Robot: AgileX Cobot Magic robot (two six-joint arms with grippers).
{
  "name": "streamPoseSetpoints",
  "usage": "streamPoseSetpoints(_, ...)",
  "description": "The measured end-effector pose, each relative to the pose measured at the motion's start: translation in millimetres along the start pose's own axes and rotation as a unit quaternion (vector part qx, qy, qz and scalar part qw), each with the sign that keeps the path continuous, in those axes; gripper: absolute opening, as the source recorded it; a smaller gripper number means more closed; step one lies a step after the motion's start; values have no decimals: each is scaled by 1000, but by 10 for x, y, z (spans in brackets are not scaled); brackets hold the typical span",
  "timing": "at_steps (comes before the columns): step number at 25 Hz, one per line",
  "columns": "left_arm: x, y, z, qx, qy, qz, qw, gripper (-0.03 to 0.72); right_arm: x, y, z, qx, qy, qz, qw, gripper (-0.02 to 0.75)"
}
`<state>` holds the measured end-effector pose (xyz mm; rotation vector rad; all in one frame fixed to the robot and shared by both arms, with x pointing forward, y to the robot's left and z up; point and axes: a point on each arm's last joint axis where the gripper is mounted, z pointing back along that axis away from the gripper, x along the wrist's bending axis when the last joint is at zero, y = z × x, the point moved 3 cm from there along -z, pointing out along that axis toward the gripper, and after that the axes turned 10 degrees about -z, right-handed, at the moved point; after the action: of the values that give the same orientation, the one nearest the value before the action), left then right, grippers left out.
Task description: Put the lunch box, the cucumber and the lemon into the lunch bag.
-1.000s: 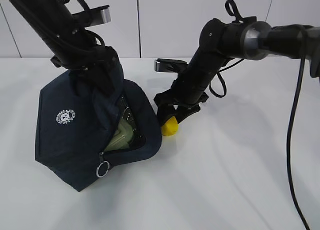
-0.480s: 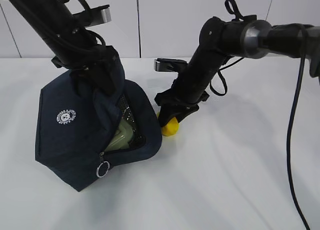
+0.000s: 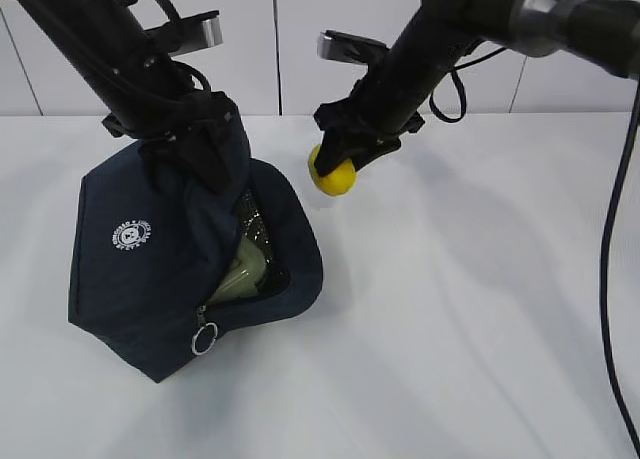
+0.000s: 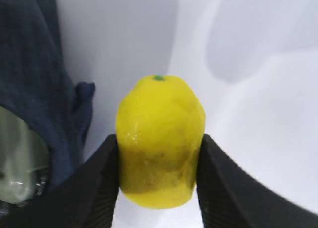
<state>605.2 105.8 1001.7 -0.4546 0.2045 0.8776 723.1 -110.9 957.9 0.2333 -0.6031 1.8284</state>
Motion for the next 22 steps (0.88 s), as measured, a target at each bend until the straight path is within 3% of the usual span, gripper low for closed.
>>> streamPoseSetpoints(8,-61,-54,196,-41,-16,-5,999,16,322,-68,94,-27,-123,-13,992,335)
streamPoseSetpoints(17,-31,-99,227,-65,-17,8,998,16,672,-1,-51,-10,-147,17,989,330)
streamPoseSetpoints(22,-39,-102,227,-66,-14,9,998,16,684,43,-269,8,-164,10,986,330)
